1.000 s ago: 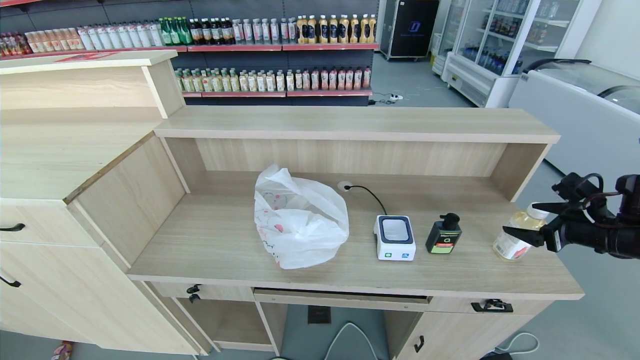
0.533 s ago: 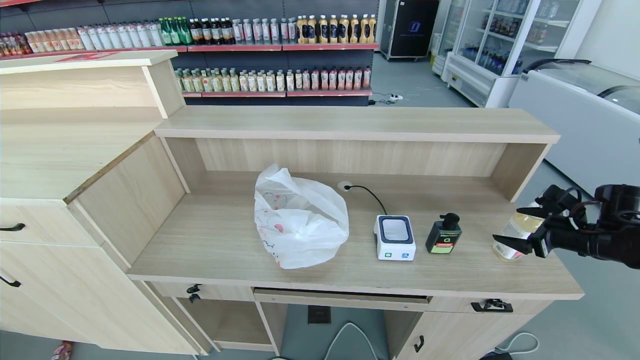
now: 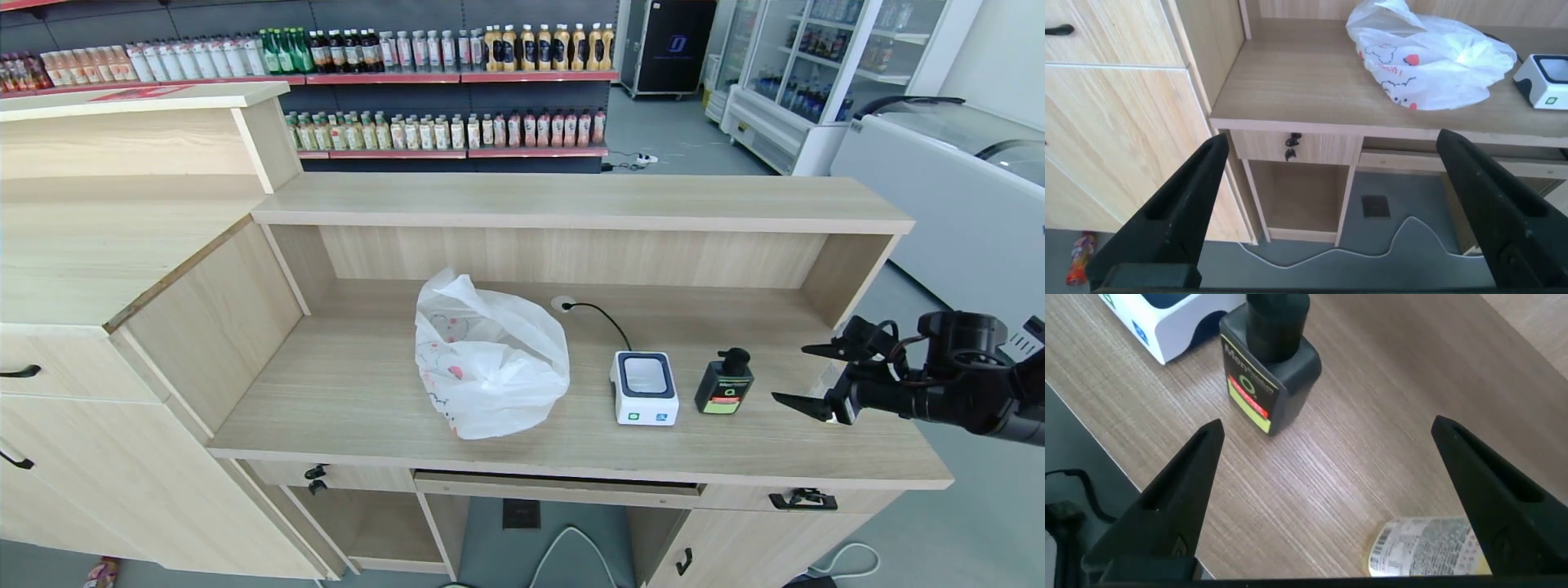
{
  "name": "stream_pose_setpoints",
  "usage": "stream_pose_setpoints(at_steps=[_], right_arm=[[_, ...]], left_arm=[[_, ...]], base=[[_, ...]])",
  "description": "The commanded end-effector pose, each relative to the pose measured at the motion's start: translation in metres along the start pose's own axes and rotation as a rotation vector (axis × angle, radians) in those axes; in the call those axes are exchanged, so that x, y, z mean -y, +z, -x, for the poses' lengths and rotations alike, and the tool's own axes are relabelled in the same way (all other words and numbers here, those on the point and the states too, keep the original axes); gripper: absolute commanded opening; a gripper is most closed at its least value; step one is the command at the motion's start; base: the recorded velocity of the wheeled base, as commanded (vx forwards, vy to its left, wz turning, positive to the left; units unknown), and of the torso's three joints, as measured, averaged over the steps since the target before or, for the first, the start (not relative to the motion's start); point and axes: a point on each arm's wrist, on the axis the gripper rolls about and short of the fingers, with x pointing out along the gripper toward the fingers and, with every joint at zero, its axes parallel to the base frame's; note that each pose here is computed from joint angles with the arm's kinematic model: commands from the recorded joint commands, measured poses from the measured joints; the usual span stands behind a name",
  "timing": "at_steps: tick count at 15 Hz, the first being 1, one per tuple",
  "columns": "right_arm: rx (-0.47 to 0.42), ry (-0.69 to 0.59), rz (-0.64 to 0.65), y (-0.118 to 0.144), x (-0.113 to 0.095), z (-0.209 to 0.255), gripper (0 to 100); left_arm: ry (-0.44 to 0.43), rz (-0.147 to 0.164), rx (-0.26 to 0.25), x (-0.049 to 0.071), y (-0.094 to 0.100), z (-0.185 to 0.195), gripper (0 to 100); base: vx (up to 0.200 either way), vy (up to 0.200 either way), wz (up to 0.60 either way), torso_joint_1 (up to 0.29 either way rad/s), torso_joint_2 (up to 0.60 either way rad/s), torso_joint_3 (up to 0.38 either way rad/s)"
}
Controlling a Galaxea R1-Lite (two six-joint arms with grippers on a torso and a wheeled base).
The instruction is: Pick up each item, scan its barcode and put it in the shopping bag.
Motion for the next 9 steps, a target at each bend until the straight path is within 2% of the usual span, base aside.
stream_pose_setpoints(at_steps=[1, 5, 9], right_arm=[[0.014, 0.035, 0.003, -0.002, -0.003, -0.015, 100], [0.025, 0.087, 0.013, -0.002, -0.014, -0.038, 100], [0.031, 0.099, 0.033, -0.003, -0.015, -0.052, 100]], left_arm=[[0.001, 0.0, 0.001, 0.0, 0.0, 0.0, 100], [0.001, 0.0, 0.002, 0.0, 0.0, 0.0, 100], [0.001, 0.0, 0.001, 0.0, 0.0, 0.0, 100]], base=[[0.0, 0.0, 0.0, 0.0, 0.0, 0.0], [0.0, 0.0, 0.0, 0.0, 0.0, 0.0], [0.0, 0.0, 0.0, 0.0, 0.0, 0.0]])
